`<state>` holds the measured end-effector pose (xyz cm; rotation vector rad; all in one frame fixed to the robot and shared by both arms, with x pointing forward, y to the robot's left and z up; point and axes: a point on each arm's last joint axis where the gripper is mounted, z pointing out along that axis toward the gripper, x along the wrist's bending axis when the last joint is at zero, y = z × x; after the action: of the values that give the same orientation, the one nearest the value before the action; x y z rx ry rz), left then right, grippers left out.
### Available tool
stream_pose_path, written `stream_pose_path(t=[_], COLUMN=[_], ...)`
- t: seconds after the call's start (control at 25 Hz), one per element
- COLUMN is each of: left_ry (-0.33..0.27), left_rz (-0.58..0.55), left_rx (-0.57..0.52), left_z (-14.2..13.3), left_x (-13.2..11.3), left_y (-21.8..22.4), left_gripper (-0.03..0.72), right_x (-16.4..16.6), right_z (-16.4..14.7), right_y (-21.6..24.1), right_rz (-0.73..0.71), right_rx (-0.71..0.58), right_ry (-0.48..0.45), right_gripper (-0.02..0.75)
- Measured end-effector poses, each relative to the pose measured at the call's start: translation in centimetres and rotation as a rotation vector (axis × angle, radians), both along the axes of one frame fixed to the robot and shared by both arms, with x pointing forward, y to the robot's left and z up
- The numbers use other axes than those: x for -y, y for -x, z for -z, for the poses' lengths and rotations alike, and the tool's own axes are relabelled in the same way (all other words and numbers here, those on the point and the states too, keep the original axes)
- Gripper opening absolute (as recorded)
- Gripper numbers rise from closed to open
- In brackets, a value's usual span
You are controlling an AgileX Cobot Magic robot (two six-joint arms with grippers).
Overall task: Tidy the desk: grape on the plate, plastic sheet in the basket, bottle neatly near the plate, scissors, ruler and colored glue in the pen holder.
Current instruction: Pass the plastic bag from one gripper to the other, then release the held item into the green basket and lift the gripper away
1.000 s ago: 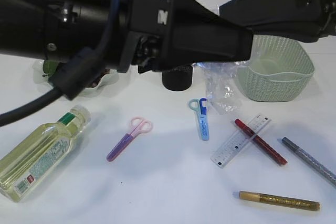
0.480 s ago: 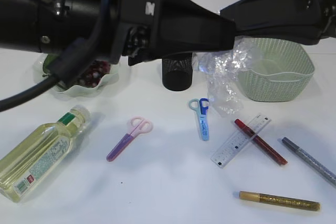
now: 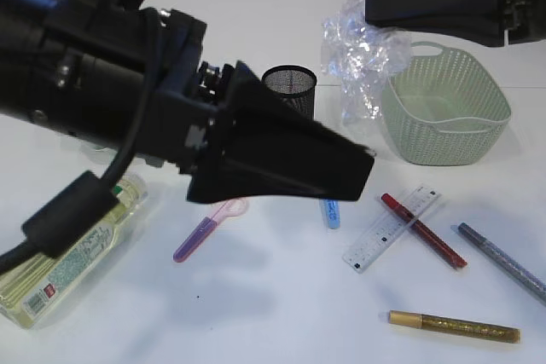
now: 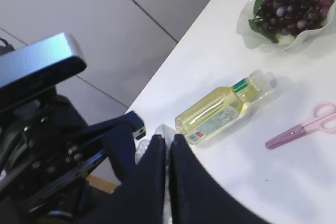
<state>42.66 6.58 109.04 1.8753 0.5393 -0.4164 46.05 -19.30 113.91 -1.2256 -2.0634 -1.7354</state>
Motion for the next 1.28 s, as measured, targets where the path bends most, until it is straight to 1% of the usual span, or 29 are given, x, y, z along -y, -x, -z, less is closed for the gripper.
stream_pose_path(t=[0.12,0.24,0.36,0.48,0.52,0.64,0.76,0.92,1.08,1.2,1.28], left_ry=[-0.075,-0.215,-0.368,-0.500,-0.540,-0.630,-0.693,-0.744,-0.815,-0.874,-0.891], left_rz=[0.022,0.006,-0.073,-0.171,-0.200,-0.308,-0.424,-0.558,-0.630,-0.664,-0.667], left_rx=[0.017,0.041,0.037,0.023,0.025,-0.014,-0.064,-0.141,-0.156,-0.159,-0.166], left_z=[0.6,1.7,2.8,3.6,3.8,4.3,4.6,4.8,5.1,5.2,5.3], left_x=[-0.3,-0.9,-1.8,-2.7,-3.1,-4.2,-5.8,-8.3,-10.4,-11.2,-11.4], left_y=[0.1,-0.1,-0.8,-1.4,-1.7,-2.5,-3.5,-4.8,-5.7,-5.8,-5.7], left_gripper=[0.585,0.585,0.585,0.582,0.573,0.527,0.487,0.472,0.468,0.468,0.468], right_x=[0.2,0.5,0.7,1.0,1.1,1.6,2.1,2.6,3.0,3.5,4.1], right_z=[0.0,-0.1,-0.1,-0.2,-0.2,0.1,1.1,2.8,4.9,6.7,7.5], right_y=[-0.5,-1.0,-1.4,-1.9,-2.1,-3.0,-4.3,-6.2,-8.2,-9.6,-10.8], right_rz=[0.061,0.119,0.166,0.226,0.252,0.333,0.405,0.484,0.553,0.616,0.658], right_rx=[0.019,0.036,0.050,0.068,0.076,0.094,0.104,0.083,0.052,0.046,0.040], right_ry=[0.006,0.009,0.012,0.017,0.019,0.041,0.103,0.153,0.209,0.273,0.298], right_gripper=[0.015,0.015,0.015,0.015,0.015,0.015,0.015,0.015,0.015,0.015,0.015])
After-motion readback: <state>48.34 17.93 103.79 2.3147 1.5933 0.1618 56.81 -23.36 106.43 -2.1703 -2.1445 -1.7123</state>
